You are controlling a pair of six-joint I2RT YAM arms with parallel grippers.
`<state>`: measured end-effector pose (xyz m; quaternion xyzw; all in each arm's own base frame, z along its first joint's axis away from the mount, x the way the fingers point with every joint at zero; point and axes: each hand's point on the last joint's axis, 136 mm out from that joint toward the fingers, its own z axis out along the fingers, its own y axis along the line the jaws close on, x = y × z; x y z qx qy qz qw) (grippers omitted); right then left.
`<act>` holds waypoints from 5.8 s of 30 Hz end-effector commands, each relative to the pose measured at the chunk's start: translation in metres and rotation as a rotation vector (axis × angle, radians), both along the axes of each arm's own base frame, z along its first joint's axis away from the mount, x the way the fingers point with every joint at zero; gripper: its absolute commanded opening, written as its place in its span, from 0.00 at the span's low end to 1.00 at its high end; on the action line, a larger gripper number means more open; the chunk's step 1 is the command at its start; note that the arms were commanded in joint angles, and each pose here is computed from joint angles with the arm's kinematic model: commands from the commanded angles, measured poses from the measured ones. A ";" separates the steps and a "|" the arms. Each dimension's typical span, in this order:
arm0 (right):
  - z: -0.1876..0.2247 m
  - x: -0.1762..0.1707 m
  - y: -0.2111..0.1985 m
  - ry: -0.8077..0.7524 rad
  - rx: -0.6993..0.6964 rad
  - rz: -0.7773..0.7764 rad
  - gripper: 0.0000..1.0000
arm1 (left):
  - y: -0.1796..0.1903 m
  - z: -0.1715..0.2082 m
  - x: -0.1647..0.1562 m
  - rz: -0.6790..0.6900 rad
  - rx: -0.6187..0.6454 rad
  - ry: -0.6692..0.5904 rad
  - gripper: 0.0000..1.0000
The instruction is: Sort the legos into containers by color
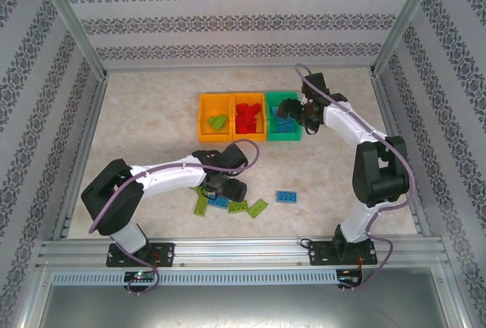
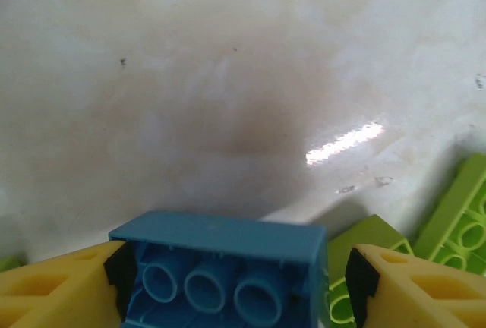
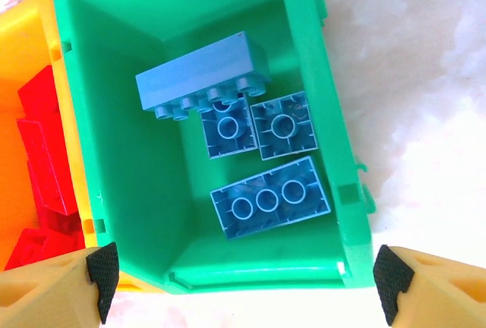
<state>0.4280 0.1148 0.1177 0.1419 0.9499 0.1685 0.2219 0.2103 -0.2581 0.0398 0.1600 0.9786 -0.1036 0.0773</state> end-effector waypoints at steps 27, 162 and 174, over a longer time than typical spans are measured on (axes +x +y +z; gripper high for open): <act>-0.008 -0.030 -0.026 -0.001 -0.008 -0.027 0.91 | -0.004 0.004 0.018 0.046 0.072 -0.040 0.28; 0.010 0.026 0.023 -0.033 -0.120 0.158 0.72 | 0.149 -0.016 0.025 0.716 0.087 0.056 0.60; 0.004 0.021 0.017 -0.017 -0.124 0.147 0.73 | 0.172 -0.003 0.029 0.768 0.103 0.005 0.60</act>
